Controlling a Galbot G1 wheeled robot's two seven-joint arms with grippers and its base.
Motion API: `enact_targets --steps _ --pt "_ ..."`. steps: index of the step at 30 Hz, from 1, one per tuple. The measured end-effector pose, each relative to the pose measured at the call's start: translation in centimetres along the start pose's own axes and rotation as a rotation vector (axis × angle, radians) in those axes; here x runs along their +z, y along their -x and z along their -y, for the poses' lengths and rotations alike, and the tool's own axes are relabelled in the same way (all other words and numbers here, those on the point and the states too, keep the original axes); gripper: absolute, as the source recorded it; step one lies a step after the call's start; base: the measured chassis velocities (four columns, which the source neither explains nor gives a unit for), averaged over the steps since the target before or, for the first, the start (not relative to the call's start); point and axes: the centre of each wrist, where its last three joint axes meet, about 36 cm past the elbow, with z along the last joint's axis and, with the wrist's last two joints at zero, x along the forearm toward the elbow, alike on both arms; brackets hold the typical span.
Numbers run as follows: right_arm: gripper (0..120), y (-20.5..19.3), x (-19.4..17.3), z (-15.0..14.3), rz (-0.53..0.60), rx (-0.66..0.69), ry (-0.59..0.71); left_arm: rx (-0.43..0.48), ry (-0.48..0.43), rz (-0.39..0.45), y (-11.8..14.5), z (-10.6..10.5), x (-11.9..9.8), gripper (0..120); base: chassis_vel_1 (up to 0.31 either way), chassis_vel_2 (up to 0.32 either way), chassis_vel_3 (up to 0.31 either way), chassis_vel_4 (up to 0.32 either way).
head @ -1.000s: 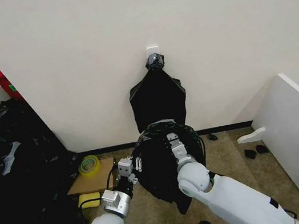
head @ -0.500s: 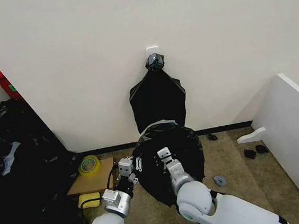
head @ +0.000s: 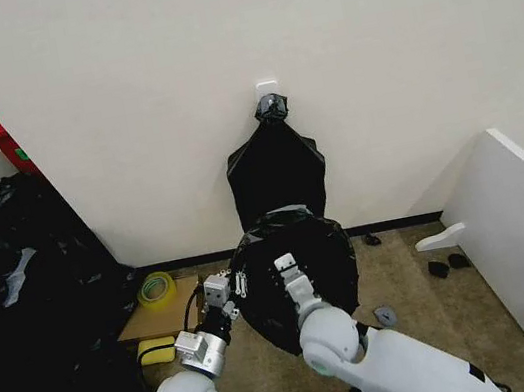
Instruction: Place the garbage bag over the trash bin.
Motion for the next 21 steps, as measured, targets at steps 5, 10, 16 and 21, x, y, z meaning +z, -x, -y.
enact_targets --steps 5,10,16,21 --pt "0 0.5 0.1 -0.3 -0.082 0.022 -0.011 0.008 -0.004 0.011 0.1 0.1 -0.3 1 0.0 0.0 0.0 0.0" --pt "0 1.6 0.3 0.4 -0.054 0.073 -0.026 0.012 -0.005 0.015 0.0 0.2 -0.3 1 0.0 0.0 0.0 0.0" --pt "0 1.4 1.5 1.7 0.186 0.059 -0.059 0.003 -0.003 0.01 0.0 0.0 0.0 1 0.0 0.0 0.0 0.0" --pt "8 -0.5 4.2 3.2 0.46 -0.081 -0.063 -0.029 -0.011 -0.011 0.4 -0.7 0.1 1 0.0 0.0 0.0 0.0"
